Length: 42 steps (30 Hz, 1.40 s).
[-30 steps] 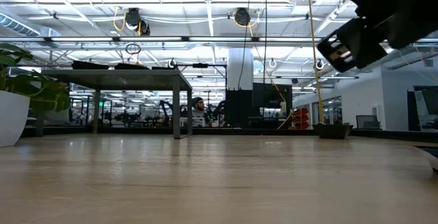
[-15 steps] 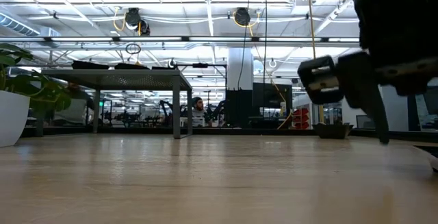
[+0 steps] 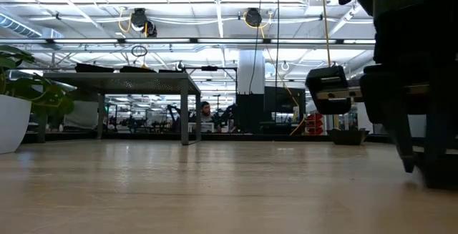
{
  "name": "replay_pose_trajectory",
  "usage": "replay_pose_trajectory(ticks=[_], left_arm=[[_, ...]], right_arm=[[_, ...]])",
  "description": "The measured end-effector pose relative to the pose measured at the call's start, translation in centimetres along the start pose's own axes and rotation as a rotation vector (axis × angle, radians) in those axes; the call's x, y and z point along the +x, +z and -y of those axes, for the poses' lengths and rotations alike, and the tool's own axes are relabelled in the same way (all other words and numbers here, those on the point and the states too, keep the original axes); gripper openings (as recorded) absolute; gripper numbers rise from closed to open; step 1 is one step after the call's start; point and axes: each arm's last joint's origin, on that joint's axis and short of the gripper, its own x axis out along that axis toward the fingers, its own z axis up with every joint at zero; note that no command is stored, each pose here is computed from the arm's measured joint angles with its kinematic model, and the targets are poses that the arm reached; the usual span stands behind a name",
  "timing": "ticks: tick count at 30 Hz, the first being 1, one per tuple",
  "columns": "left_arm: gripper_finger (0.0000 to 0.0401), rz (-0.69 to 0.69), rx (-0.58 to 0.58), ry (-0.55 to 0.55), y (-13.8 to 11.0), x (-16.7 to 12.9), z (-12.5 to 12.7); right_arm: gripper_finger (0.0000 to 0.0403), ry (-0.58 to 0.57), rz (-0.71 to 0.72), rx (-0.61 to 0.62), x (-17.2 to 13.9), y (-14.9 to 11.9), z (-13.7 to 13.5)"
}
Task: Pick & Place Mini shaped plates
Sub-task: Stack the square plate on top of the square plate on the shelf
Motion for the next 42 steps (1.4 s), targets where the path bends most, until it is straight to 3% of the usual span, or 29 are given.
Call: replay_pose_trajectory(ticks=[6, 10, 13, 17, 25, 31, 37, 42], left_arm=[[0.0159, 0.0, 0.0, 0.001, 0.0, 0.0, 0.0], [0.0159, 0.001, 0.006, 0.0, 0.0, 0.0, 0.0], [0.0159, 0.007, 0.031, -0.004, 0.1, 0.0, 0.0], [0.0159, 0.016, 0.08, -0.005, 0.2, 0.0, 0.0], [0.0159, 0.045, 0.129, 0.024, 0.9, 0.3, -0.9], [0.0159, 0.057, 0.083, 0.061, 1.5, 0.3, -1.8], [0.0159, 0.001, 0.09, 0.085, 1.4, -0.3, -2.2], [0.0159, -0.028, 0.094, 0.102, 1.4, -0.8, -2.3]], right_arm=[[0.0012, -0.039, 0.011, 0.093, -0.7, -0.1, 1.1], [0.0002, -0.2, 0.089, 0.156, -2.3, 0.5, 3.1], [0.0002, -0.345, 0.219, 0.279, -3.6, 1.0, 5.5], [0.0001, -0.45, 0.348, 0.484, -4.4, 0.7, 8.5], [0.0001, -0.52, 0.384, 0.661, -2.7, 1.5, 15.5], [0.0001, -0.632, 0.381, 0.969, -2.4, -0.4, 20.0], [0.0, -0.664, 0.385, 1.247, -3.1, -2.7, 21.3], [0.0003, -0.668, 0.323, 1.28, -3.2, -3.5, 21.2]])
